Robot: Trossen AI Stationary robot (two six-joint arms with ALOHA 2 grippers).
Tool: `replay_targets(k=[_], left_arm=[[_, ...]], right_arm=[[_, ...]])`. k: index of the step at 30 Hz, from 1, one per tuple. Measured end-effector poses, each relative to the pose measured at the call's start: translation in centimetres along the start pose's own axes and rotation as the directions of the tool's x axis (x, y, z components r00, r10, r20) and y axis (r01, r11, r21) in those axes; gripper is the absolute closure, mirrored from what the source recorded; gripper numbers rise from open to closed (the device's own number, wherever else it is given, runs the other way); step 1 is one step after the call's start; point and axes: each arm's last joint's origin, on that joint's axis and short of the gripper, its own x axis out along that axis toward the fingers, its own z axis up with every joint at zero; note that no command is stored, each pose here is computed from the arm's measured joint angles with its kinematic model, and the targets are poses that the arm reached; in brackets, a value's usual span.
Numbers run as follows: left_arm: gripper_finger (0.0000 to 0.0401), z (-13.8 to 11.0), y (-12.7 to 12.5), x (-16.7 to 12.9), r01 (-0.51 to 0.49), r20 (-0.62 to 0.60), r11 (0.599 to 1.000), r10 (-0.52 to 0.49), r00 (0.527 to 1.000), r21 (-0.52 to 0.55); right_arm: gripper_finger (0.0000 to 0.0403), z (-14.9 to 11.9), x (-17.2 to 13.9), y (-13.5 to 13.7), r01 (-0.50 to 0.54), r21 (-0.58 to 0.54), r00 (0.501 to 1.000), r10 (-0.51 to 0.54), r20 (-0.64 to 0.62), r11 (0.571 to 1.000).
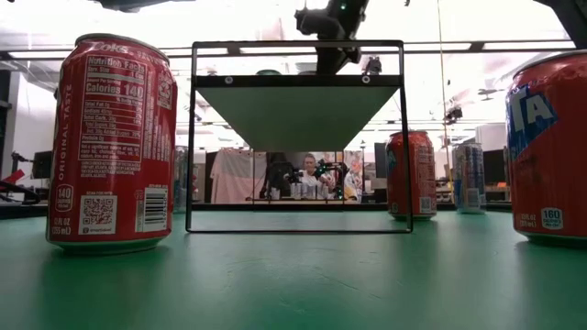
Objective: Place canned beverage on shelf
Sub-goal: Put the white can on the shelf
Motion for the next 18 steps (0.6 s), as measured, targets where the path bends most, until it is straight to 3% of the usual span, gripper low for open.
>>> replay_targets(k=[18], left_arm=[[0.0401, 0.0, 0.0, 0.0, 0.001, -0.002, 1.000, -0.001, 1.000, 0.007]], right_arm=[[0.0394, 0.5, 2.4, -0.3, 0.005, -0.023, 1.000, -0.005, -0.015, 1.000]])
